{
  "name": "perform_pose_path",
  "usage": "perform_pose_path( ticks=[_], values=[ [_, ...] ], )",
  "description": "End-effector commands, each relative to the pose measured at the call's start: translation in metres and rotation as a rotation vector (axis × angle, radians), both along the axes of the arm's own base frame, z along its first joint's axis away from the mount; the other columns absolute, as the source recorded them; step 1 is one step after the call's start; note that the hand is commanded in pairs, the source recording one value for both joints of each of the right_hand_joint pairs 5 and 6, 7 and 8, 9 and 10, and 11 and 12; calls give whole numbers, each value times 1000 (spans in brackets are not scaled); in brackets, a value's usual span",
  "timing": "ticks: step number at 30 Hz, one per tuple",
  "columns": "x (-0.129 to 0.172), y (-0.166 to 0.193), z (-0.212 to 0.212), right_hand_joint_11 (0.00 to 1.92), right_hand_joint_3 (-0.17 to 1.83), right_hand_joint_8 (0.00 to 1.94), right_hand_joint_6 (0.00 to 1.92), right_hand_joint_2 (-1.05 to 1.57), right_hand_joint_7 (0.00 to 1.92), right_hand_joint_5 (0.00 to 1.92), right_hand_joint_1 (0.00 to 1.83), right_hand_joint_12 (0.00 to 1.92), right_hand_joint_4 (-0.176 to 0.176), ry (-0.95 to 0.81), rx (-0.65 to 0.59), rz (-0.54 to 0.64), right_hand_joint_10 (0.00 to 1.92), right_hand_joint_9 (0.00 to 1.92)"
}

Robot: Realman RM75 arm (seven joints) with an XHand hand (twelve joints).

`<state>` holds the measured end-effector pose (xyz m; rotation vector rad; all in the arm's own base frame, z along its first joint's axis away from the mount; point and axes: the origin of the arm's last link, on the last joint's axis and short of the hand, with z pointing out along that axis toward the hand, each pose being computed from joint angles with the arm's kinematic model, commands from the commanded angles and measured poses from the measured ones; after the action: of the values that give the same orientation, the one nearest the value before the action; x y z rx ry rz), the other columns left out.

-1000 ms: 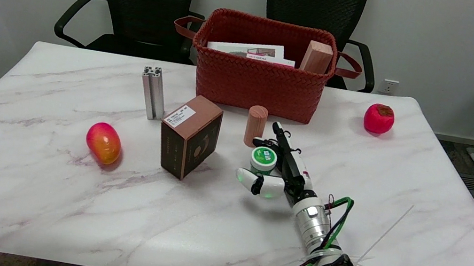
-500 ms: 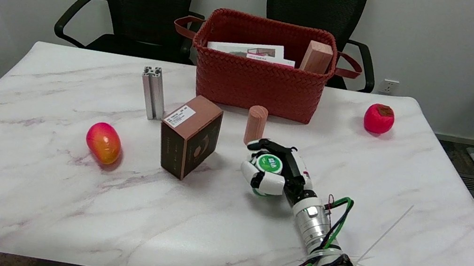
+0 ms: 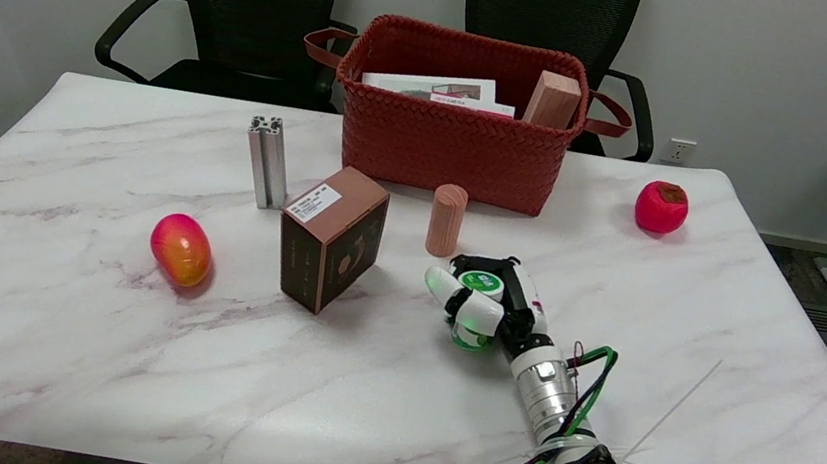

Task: Pick up the green gum jar.

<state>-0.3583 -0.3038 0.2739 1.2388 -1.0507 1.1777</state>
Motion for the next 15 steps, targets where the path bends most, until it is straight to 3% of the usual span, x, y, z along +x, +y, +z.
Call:
perform_pose_path(
  ticks=[1, 15],
  values=[
    [-1, 3, 0, 1597, 664, 1686, 1920, 950, 1686, 1920, 975, 1597, 0, -26, -4, 5, 1611, 1611],
    [29, -4, 3, 1740, 615, 1706, 1769, 995, 1706, 1769, 968, 1740, 0, -27, -39, 150, 1645, 1645]
  ],
)
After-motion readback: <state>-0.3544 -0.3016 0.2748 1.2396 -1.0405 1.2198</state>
